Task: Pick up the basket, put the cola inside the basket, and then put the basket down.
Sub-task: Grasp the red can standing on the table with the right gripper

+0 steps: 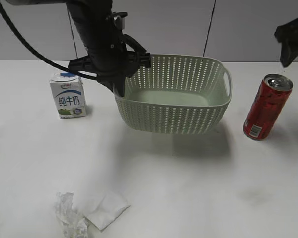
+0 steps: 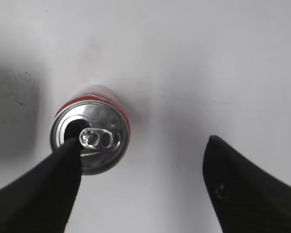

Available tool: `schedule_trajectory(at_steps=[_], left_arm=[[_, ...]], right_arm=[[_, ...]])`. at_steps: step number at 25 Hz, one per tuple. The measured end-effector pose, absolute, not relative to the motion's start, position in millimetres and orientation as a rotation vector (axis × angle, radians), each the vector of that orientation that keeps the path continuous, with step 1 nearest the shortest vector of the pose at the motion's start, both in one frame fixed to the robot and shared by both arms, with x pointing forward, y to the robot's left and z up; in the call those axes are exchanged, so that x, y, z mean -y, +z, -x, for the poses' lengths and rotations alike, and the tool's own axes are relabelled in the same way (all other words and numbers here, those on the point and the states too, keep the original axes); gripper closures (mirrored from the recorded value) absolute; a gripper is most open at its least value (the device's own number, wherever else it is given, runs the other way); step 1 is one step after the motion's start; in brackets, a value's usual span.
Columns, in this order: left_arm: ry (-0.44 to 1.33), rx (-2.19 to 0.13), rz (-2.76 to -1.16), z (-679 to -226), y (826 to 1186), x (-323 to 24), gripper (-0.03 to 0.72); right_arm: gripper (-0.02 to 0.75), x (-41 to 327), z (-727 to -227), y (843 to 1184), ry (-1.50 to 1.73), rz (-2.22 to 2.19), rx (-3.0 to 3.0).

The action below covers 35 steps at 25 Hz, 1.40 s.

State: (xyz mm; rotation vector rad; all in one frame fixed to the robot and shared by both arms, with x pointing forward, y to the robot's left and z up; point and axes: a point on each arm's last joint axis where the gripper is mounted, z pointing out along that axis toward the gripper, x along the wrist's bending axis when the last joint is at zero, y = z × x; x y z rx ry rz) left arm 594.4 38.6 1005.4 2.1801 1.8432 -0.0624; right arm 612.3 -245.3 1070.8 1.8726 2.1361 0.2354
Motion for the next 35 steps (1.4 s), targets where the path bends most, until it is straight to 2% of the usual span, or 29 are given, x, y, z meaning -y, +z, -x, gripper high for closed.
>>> schedule_trajectory(at_steps=[7,12,27,35], left_arm=[[-0.062,-1.843,-2.180,-594.4,1005.4,-38.6,0.689],[-0.064,-1.844,-2.179,-594.4,1005.5,-38.6,0.689],[-0.074,-1.850,-2.182,-593.6,1005.3,-38.6,0.689],[-0.093,-1.922,-2.144,-592.2,1004.9,-39.4,0.689]], right_arm=[[0.148,248.9,-555.9,1156.5,0.512,-1.794,-2.051],[0.148,254.5,-493.9,1170.7,0.610,-1.761,-2.064],[0.148,285.0,-304.4,1096.1,0.894,-1.459,-1.896],[0.148,290.5,-252.3,1059.6,1.114,-1.303,-1.718]])
